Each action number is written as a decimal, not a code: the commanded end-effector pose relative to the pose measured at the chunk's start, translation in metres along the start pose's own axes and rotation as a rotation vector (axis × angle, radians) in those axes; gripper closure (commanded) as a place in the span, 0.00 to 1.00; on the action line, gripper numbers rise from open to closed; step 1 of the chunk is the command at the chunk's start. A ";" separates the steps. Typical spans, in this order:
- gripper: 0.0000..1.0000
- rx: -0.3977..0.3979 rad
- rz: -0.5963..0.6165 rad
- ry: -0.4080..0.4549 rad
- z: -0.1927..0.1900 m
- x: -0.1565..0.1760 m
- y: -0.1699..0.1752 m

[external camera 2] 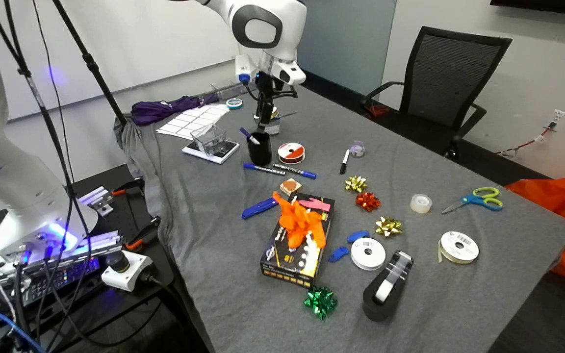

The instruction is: Move the black cup forward and place the purple marker first then the blue blade cutter

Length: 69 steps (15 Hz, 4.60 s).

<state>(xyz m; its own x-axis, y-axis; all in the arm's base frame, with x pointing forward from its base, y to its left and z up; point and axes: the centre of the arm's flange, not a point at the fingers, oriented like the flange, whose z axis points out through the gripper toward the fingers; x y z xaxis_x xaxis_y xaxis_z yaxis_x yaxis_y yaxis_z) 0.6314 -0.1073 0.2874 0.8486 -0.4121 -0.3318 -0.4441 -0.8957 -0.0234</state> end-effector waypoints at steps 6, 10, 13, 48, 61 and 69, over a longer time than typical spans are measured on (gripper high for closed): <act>0.00 -0.098 -0.320 0.116 0.050 -0.025 0.097; 0.00 -0.106 -0.461 0.150 0.090 -0.030 0.134; 0.00 -0.108 -0.539 0.180 0.111 -0.037 0.151; 0.86 -0.161 -0.373 0.385 0.187 -0.044 0.170; 0.67 -0.177 -0.361 0.406 0.175 -0.042 0.172; 0.11 -0.181 -0.341 0.412 0.172 -0.039 0.184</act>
<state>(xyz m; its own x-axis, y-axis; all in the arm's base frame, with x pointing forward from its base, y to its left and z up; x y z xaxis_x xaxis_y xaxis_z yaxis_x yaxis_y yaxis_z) 0.4714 -0.2196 0.1349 0.9948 -0.0881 0.0509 -0.0926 -0.9912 0.0941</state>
